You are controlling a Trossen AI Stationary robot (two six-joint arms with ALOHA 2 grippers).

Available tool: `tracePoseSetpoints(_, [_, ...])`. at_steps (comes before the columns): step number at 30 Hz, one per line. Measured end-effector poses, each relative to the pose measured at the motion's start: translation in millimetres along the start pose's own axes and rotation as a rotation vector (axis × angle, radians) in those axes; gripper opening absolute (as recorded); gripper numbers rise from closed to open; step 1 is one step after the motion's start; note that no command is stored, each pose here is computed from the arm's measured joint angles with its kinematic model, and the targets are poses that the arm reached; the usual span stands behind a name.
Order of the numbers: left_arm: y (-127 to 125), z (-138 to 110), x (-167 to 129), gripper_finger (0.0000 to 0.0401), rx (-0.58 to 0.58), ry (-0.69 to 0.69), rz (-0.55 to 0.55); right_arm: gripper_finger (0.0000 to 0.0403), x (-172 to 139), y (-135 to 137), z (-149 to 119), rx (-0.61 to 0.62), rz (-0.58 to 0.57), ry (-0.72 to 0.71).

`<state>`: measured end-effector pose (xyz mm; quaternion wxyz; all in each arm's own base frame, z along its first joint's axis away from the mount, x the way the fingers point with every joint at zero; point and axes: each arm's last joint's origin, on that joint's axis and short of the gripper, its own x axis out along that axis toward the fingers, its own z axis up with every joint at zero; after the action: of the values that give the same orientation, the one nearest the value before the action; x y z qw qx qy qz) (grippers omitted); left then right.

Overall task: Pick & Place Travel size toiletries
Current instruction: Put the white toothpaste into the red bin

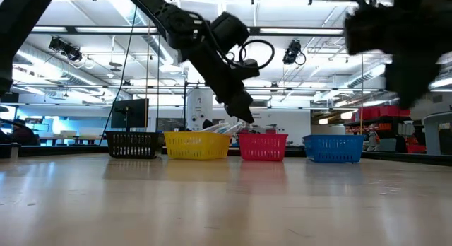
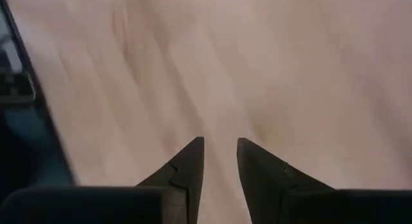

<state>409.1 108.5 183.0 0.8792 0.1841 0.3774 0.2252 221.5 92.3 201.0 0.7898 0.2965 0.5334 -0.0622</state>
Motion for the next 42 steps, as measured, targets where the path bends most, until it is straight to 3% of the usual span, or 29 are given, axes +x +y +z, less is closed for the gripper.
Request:
tracePoseSetpoints(4, [-5.0,6.8,-28.1,0.0187,0.024,0.071,0.057,0.0103,-0.8,-3.3,-16.3,0.216,-0.047,0.175])
tracePoseSetpoints(7, [-1.8,13.1,-58.2,0.0179,0.031,0.09,0.024,0.0103,-3.4,-7.8,-29.1,0.378,-0.121,0.328])
tracePoseSetpoints(13, [30.5,18.5,-121.2,0.0163,0.005,0.091,0.001,0.0103,-16.1,-22.1,-50.5,0.682,-0.352,0.645])
tracePoseSetpoints(16, [50.0,20.2,-144.7,0.0155,-0.098,0.048,0.014,0.0103,-16.4,-23.1,-50.6,0.738,-0.387,0.623])
tracePoseSetpoints(21, [64.0,21.1,-161.2,0.0143,-0.221,0.0,0.0,0.0103,-11.4,-16.6,-45.3,0.811,-0.327,0.549])
tracePoseSetpoints(29, [64.1,22.0,-153.1,0.0124,-0.165,-0.007,0.014,0.0103,-5.2,-19.9,-50.1,1.0,-0.42,0.356])
tracePoseSetpoints(35, [73.2,17.8,-148.9,0.0124,-0.141,0.014,0.035,0.0103,8.6,-19.8,-73.5,1.124,-0.419,0.487])
tracePoseSetpoints(42, [85.3,12.8,-144.2,0.0125,-0.193,0.032,0.065,0.0103,20.7,-35.0,-86.0,1.189,-0.463,0.468])
